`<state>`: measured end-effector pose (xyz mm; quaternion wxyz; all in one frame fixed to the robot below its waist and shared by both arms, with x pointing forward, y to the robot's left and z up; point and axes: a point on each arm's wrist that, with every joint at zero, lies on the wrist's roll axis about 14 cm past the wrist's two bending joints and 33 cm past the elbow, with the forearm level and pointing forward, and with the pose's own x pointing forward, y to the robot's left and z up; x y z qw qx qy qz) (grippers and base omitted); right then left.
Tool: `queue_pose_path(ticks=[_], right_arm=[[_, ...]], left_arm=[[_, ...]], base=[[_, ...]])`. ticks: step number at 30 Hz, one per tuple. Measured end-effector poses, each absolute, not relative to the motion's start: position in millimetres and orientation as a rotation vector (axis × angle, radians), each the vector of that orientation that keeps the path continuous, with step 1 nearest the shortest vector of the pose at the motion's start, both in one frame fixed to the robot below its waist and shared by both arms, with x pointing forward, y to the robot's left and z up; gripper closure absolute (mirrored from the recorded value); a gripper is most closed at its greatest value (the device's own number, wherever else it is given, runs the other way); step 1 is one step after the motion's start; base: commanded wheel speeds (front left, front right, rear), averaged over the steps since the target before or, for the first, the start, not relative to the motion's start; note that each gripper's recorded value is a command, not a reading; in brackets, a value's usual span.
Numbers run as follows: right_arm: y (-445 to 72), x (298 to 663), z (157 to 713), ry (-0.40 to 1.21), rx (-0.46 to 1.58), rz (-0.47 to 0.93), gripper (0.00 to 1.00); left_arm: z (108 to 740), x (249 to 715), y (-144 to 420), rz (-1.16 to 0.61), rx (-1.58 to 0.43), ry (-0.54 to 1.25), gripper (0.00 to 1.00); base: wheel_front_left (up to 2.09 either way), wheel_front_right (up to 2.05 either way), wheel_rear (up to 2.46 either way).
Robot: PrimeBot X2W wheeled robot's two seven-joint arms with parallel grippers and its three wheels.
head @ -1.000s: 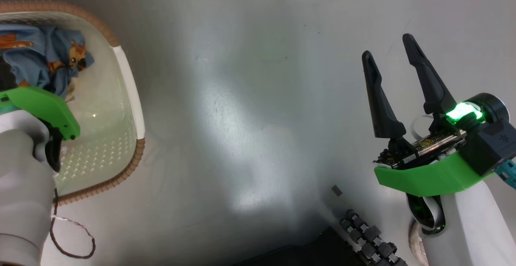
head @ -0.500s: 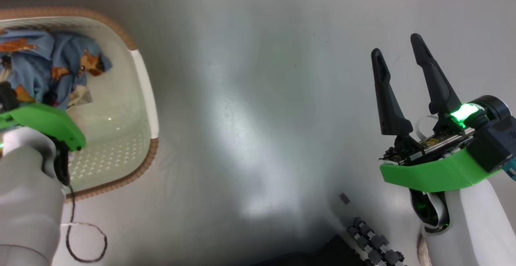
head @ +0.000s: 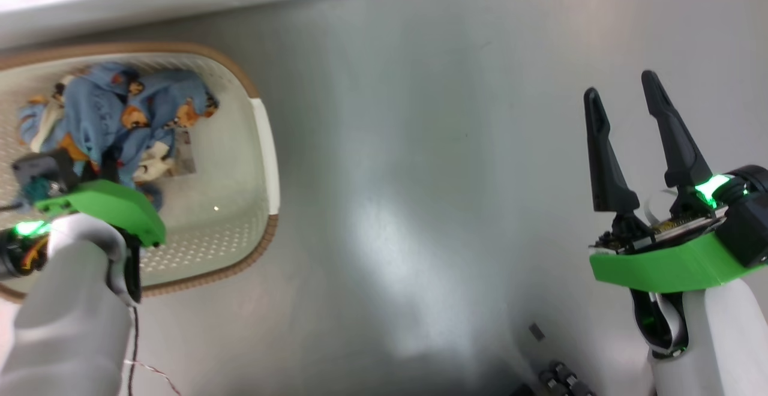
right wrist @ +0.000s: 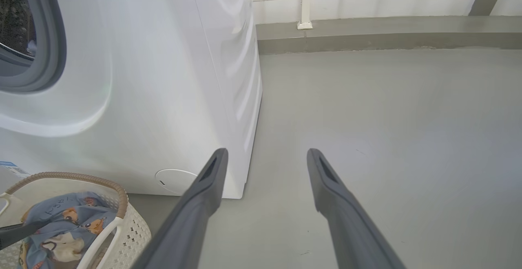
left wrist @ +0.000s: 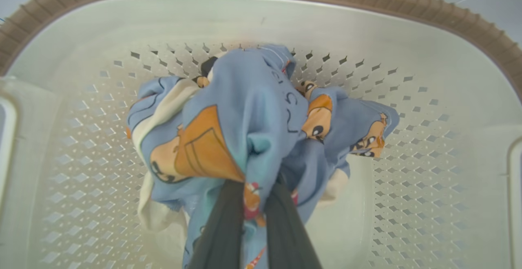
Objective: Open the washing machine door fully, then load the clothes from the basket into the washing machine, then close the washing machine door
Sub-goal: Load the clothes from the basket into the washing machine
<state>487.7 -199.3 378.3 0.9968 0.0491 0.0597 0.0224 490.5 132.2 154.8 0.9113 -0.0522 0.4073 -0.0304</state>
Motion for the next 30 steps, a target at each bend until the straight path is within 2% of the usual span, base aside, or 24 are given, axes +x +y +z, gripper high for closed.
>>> queue_pose_path(ticks=[13, 30], right_arm=[[-197, 472, 416, 0.059, 0.092, 0.054, 0.00], [-186, 432, 466, -0.014, 0.102, 0.068, 0.00]], left_arm=[[231, 478, 128, -0.084, -0.087, 0.648, 1.00], [363, 455, 141, -0.071, -0.115, 0.319, 1.00]], base=[[0.00, 0.00, 0.00], [0.00, 0.00, 0.00]])
